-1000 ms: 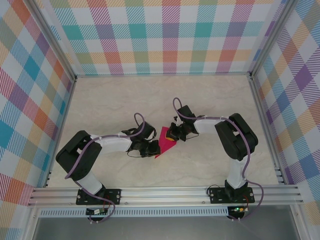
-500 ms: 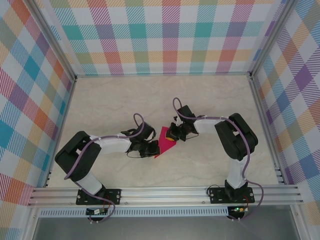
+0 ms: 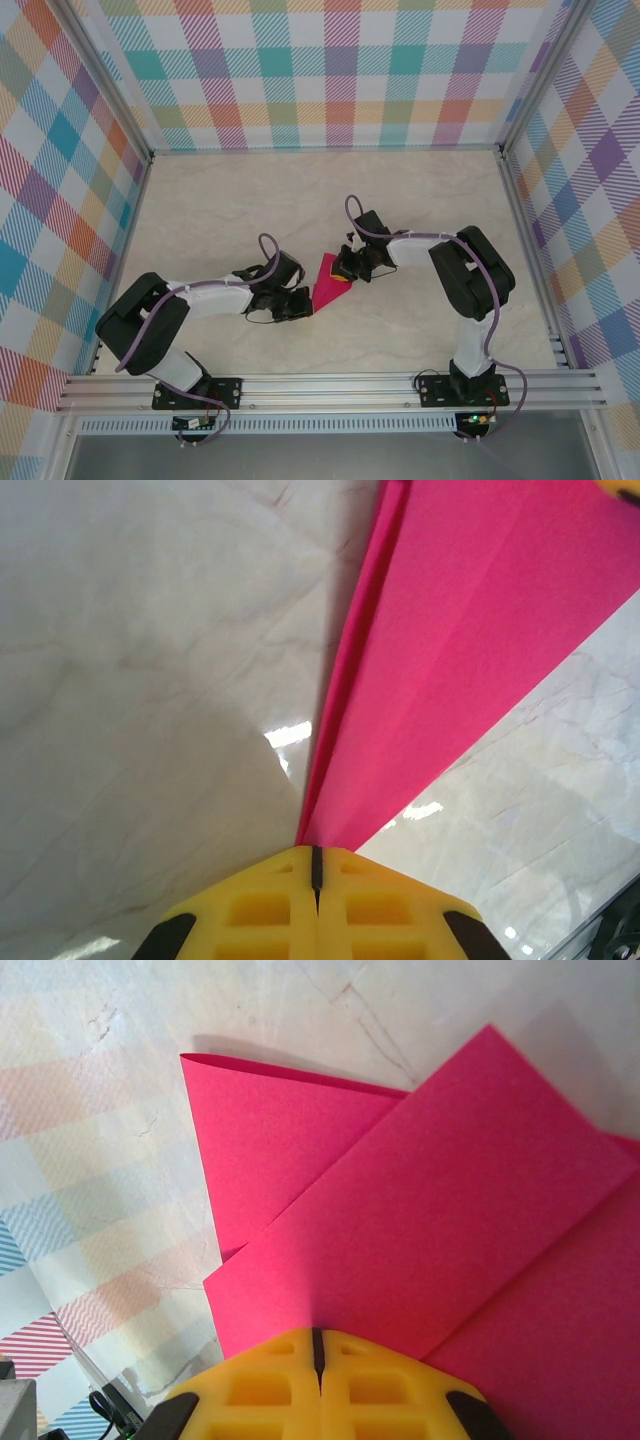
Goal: Fold a paper plane with a square sheet of paper (pick it up from the middle)
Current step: Fourth fold the wing at the center of the table.
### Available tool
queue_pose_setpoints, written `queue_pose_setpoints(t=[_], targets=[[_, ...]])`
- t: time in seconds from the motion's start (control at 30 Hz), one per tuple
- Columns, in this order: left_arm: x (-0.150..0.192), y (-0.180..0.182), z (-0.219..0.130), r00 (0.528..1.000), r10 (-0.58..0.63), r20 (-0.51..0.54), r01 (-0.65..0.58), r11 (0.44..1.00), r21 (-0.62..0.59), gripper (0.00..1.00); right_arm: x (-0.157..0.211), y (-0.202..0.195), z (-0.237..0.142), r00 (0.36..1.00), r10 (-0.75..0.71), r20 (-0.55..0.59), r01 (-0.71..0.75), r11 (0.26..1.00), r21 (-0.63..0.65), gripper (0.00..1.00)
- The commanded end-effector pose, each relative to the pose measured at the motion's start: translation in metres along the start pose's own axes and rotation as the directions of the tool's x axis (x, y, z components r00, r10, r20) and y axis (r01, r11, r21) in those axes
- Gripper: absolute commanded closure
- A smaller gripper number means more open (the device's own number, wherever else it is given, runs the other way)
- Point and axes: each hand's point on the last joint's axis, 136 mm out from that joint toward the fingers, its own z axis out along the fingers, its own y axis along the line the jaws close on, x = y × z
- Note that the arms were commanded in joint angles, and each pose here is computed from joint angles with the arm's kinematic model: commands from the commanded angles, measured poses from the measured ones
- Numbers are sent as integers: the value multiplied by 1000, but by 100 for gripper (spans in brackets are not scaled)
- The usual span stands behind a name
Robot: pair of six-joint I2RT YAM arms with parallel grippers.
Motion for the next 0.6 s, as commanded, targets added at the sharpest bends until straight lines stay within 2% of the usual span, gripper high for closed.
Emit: queue_pose_setpoints(t=[0.0, 0.2, 0.3, 0.43, 0.57], targets=[[29, 25, -7, 995, -47, -89, 37, 994, -107, 97, 18, -85, 21, 993, 120, -5, -114, 953, 279, 97], [-13, -19, -37, 995, 43, 87, -41, 999, -26, 96, 18, -82, 21, 993, 115, -5, -109, 958, 264, 97], [-29, -37, -37, 988, 49, 143, -54, 998, 32, 96, 18, -77, 21, 994, 107, -8, -101, 965, 242, 97], [-36, -46, -25, 990, 31, 141, -42, 996, 76, 96, 15, -70, 18, 996, 93, -3, -90, 971, 222, 97], [-35, -41, -10, 993, 21, 114, -29, 997, 69, 97, 13, -65, 15, 996, 84, 2, -82, 973, 216, 97]])
